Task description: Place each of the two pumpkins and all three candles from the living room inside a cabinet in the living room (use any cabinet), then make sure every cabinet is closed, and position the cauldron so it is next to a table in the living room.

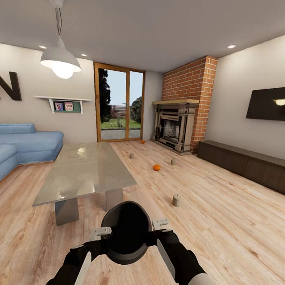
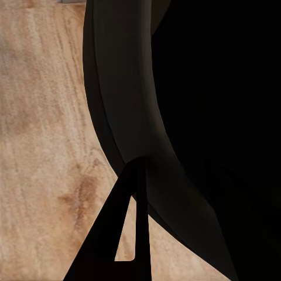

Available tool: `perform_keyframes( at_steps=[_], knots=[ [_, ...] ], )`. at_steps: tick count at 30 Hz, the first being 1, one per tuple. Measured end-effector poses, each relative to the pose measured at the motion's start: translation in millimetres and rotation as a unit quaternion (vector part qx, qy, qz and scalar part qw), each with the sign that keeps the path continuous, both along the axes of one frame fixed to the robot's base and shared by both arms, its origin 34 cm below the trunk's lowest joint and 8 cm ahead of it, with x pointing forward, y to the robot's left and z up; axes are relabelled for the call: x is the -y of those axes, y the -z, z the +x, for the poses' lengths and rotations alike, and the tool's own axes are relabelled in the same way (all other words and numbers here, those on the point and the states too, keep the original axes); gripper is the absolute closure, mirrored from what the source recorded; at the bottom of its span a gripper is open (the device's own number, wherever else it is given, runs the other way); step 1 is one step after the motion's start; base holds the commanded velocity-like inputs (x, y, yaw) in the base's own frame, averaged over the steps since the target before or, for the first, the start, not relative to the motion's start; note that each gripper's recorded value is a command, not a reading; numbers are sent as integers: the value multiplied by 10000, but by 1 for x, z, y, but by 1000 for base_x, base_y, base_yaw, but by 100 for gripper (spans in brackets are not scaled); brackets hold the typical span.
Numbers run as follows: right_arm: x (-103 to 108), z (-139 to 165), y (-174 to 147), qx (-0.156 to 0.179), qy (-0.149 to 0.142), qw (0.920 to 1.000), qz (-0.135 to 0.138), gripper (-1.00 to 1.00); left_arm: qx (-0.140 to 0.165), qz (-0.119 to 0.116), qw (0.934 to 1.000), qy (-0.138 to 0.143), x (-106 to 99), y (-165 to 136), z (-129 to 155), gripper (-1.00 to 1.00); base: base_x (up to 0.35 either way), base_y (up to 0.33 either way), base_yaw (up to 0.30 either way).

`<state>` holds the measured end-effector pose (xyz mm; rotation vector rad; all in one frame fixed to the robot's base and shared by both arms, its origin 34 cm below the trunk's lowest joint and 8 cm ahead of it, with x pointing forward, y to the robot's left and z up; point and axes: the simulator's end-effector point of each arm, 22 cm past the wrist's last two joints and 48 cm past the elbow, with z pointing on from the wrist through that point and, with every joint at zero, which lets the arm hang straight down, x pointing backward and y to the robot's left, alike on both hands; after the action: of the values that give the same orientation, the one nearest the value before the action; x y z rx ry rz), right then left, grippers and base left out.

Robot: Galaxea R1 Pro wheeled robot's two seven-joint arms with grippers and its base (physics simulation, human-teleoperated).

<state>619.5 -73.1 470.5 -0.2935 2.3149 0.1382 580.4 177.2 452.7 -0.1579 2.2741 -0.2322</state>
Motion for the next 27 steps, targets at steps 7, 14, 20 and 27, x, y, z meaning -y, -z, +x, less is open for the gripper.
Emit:
perform_keyframes(
  at_steps=[7, 14, 20, 27],
  knots=[
    [0, 0, 0, 0, 0, 10000, 0, 100, -1, 0, 10000, -1, 0, 0, 0, 100, 0, 0, 0],
    [0, 0, 0, 0, -1, 10000, -2, 100, 0, 0, 10000, -1, 0, 0, 0, 100, 0, 0, 10],
    [0, 0, -1, 15, 0, 10000, 2, 100, 14, 3, 10000, 1, 0, -1, 0, 100, 47, 0, 189],
    [0, 0, -5, 38, -3, 10000, -12, 100, 38, -12, 10000, 2, 0, -4, 0, 100, 197, 0, 241]
  ],
)
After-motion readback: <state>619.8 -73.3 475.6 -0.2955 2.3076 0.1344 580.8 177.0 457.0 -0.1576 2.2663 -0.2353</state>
